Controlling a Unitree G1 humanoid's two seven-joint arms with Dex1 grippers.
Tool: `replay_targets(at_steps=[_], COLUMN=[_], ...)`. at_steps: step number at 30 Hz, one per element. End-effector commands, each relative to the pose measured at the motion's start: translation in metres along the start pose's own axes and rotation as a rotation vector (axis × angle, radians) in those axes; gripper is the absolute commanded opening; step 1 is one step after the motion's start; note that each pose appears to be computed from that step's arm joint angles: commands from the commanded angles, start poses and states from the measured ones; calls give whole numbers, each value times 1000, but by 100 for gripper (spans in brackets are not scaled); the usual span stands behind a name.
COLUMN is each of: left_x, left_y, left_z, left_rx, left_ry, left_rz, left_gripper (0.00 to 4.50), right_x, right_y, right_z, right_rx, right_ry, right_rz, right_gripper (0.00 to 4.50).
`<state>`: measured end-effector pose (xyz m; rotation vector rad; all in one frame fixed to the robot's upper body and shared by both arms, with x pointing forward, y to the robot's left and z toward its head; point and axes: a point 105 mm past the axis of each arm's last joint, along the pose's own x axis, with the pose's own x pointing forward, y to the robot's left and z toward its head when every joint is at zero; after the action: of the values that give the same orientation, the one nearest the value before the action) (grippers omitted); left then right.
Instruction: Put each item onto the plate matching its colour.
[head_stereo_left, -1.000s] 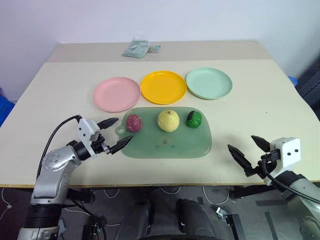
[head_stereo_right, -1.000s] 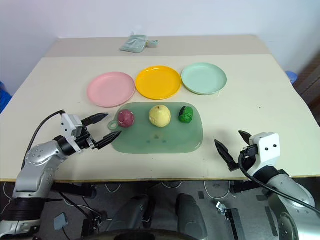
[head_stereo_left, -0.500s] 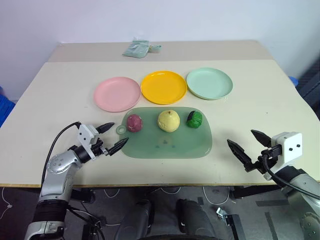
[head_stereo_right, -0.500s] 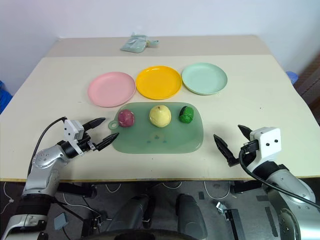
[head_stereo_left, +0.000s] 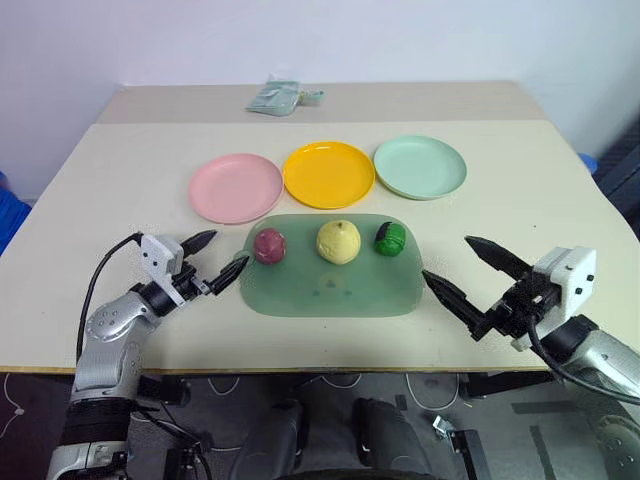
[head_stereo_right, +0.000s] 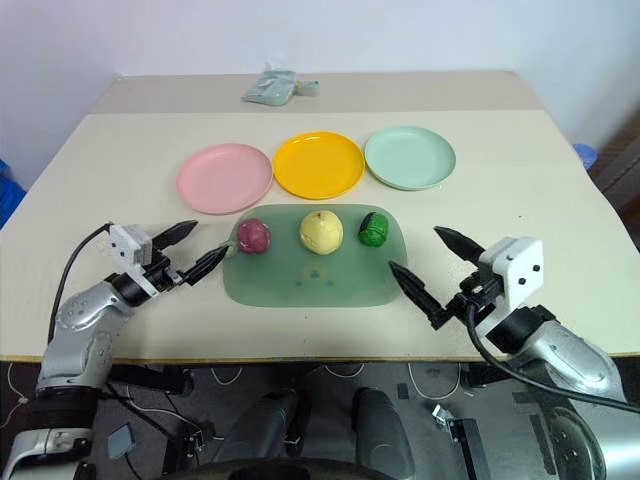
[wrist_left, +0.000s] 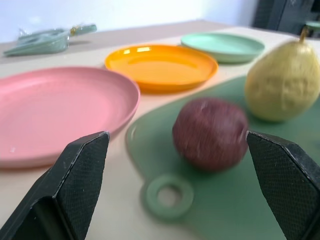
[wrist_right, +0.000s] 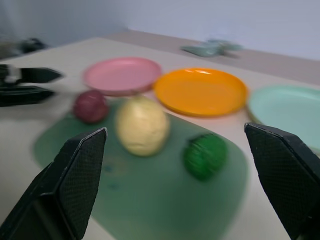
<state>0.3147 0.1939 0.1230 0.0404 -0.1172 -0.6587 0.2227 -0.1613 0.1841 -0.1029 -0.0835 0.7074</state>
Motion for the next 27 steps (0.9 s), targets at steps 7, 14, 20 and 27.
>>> replay_targets(at_steps=[7,14,20,27], left_x=[41,58,64,62], left_y=[-30,-42,-43,-36], left_z=[23,45,49,45], left_rx=[-36,-40,-34,3], left_ry=[2,29,79,145], left_rz=[-18,2,29,65], left_gripper=[450,450,450,450], right_x=[18,26,34,33], right_y=[17,6,-8,-8], right_z=[-1,-12,-11,-10], right_rx=[-48,-75,-92,-100], right_ry=[-23,-8,-22,-25], right_rz=[127,159,177,186], right_gripper=[450,450,450,450])
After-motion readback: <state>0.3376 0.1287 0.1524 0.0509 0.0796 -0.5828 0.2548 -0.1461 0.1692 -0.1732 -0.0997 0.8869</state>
